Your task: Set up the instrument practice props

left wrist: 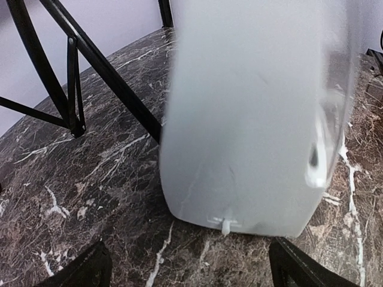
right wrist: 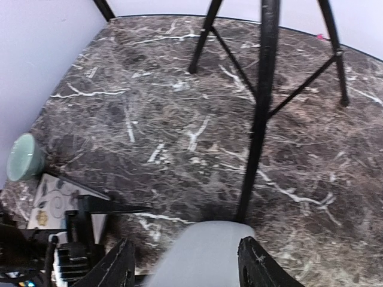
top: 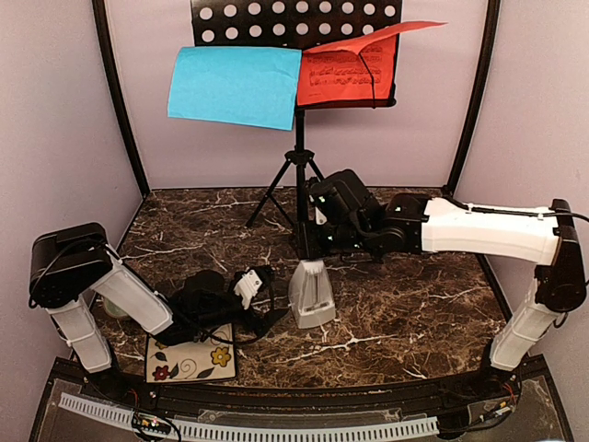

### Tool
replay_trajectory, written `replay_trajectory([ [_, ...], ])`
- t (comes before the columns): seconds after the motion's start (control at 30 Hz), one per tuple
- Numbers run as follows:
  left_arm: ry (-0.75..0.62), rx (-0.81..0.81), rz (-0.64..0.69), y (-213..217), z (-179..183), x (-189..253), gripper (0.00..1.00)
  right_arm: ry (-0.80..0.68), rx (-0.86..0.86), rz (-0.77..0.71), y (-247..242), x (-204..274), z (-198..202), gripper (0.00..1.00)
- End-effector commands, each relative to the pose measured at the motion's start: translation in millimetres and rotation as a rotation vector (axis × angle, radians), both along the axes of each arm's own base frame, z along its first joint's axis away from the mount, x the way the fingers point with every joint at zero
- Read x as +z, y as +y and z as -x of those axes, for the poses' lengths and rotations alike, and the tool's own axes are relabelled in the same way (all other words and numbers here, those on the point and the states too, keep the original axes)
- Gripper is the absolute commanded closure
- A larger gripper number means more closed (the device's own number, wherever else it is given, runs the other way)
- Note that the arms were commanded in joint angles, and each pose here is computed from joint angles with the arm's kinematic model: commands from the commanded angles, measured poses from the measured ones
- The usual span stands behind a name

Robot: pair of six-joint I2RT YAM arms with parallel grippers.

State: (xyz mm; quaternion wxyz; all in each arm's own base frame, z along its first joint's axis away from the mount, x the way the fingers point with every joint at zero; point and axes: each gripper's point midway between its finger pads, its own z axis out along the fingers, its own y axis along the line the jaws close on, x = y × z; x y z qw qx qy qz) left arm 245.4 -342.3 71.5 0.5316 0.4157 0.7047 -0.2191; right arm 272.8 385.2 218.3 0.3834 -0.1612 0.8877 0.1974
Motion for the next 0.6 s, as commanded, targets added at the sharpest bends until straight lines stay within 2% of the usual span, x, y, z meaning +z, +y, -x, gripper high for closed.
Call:
replay_trajectory([
  [0.0, -0.014, 0.014, 0.015, 4.7, -0.9, 11.9, 0.06, 0.003, 0.108, -0.158, 25.3, 20.0, 17.0, 0.38],
  [0.2, -0.017, 0.019, -0.001, 6.0, -1.8, 12.6, 0.06, 0.026, 0.175, -0.212, 34.0, 21.6, 49.1, 0.35],
  [0.27, -0.011, 0.019, 0.001, 6.7, -0.9, 12.4, 0.06, 0.013, 0.16, -0.218, 25.5, 30.5, 48.8, 0.28],
  [0.33, -0.003, 0.02, 0.008, 8.1, 0.6, 12.8, 0.06, -0.024, 0.14, -0.269, 10.4, 50.8, 42.6, 0.19],
  [0.4, 0.012, 0.016, 0.024, 8.6, 2.8, 14.6, 0.06, -0.052, 0.119, -0.34, -13.5, 68.1, 31.9, 0.14],
  [0.57, 0.095, -0.001, 0.076, 6.5, 9.3, 16.4, 0.11, -0.027, 0.029, -0.361, -73.8, 44.0, 3.7, 0.15],
])
